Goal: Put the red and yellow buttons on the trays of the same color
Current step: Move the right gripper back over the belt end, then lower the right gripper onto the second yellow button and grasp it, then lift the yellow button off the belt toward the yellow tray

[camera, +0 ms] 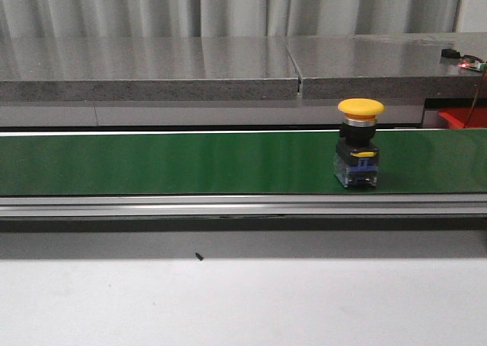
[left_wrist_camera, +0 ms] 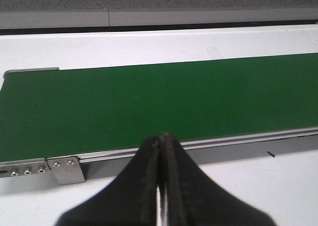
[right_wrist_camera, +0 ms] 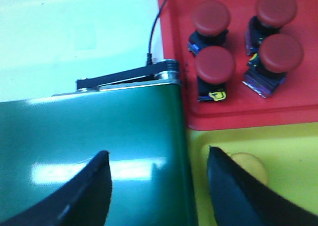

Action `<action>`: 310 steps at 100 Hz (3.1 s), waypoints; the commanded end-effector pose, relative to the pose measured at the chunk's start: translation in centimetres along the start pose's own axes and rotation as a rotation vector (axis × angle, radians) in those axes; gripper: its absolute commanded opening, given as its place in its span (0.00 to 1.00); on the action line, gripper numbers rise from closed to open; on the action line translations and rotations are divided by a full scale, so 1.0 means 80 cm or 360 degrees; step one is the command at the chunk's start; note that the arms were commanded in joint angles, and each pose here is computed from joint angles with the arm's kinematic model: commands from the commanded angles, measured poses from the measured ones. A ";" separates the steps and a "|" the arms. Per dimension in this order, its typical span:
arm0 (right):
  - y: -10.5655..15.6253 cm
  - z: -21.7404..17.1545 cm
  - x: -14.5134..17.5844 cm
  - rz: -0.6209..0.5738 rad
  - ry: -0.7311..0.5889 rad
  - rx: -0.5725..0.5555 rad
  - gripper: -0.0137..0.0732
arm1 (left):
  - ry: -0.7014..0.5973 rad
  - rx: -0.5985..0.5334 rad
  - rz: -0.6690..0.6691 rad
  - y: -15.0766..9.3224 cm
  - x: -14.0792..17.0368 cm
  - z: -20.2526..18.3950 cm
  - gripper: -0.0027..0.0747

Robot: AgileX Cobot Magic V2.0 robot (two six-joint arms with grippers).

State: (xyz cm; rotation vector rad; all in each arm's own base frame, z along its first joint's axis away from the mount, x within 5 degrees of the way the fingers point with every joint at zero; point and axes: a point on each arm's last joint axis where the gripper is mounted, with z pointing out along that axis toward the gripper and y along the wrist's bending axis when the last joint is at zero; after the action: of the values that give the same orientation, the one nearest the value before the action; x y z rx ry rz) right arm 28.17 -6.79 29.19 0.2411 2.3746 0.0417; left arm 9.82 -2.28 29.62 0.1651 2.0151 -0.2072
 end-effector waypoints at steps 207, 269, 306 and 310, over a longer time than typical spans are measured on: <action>0.113 -0.006 0.014 -0.0712 -0.0037 -0.0449 0.15 | -0.0143 0.0007 -0.0013 -0.001 -0.017 -0.005 0.01; -0.051 -0.026 -0.017 -0.0055 -0.0344 0.0128 0.15 | -0.0143 0.0007 -0.0013 -0.001 -0.017 -0.005 0.01; -0.118 -0.011 -0.007 0.0309 -0.0356 0.0287 0.15 | -0.0143 0.0007 -0.0013 -0.001 -0.017 -0.005 0.01; -0.123 -0.007 -0.006 0.0338 -0.0350 0.0297 0.15 | -0.0143 0.0007 -0.0013 -0.001 -0.017 -0.005 0.01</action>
State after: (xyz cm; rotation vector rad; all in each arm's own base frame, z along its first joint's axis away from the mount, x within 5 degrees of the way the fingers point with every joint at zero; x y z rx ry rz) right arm 26.39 -15.40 27.68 0.4861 2.2290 -0.0678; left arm 9.82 -2.28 29.62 0.1651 2.0151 -0.2072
